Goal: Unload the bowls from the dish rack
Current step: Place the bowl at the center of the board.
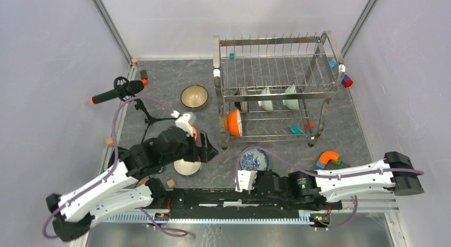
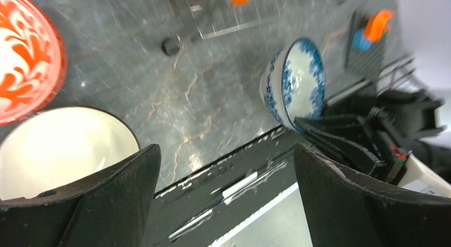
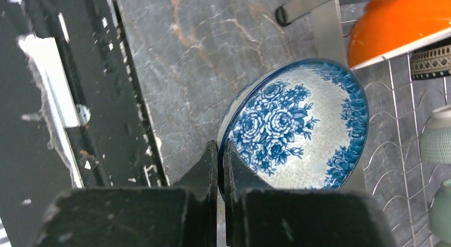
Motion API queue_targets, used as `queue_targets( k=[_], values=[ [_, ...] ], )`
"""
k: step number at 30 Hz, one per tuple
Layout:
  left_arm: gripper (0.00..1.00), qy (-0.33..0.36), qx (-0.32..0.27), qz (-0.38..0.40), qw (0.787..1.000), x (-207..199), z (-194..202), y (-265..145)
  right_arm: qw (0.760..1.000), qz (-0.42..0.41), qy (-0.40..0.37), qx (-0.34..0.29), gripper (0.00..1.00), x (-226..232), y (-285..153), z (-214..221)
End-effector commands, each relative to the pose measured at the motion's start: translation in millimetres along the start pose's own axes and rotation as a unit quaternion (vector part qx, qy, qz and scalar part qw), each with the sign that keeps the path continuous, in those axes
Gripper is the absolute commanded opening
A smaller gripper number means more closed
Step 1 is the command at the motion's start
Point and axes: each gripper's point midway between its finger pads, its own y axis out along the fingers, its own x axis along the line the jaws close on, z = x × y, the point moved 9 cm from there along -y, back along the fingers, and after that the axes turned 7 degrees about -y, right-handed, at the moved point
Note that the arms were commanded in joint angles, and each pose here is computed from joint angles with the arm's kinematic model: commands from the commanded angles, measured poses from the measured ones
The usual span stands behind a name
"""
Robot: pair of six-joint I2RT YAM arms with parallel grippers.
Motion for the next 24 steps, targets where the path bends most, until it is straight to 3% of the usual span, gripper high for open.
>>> queue_targets(
  k=[1, 10, 17, 24],
  values=[
    [1.0, 0.027, -0.002, -0.03, 0.999, -15.7, 16.3, -0.2, 0.998, 0.023, -0.047, -0.028, 0.0, -1.3, -6.9, -26.2],
    [0.99, 0.092, 0.032, -0.061, 0.993, -44.9, 65.2, 22.3, 0.989, -0.009, -0.143, -0.028, 0.0, 23.4, -14.5, -32.2],
    [0.98, 0.108, 0.038, -0.071, 0.991, -56.1, 78.9, 36.7, 0.981, -0.039, -0.189, -0.033, 0.0, 39.1, -15.3, -37.7],
    [0.86, 0.124, 0.06, -0.084, 0.987, -57.9, 90.9, 51.2, 0.977, -0.038, -0.209, -0.03, 0.0, 43.9, -15.6, -43.3]
  ],
)
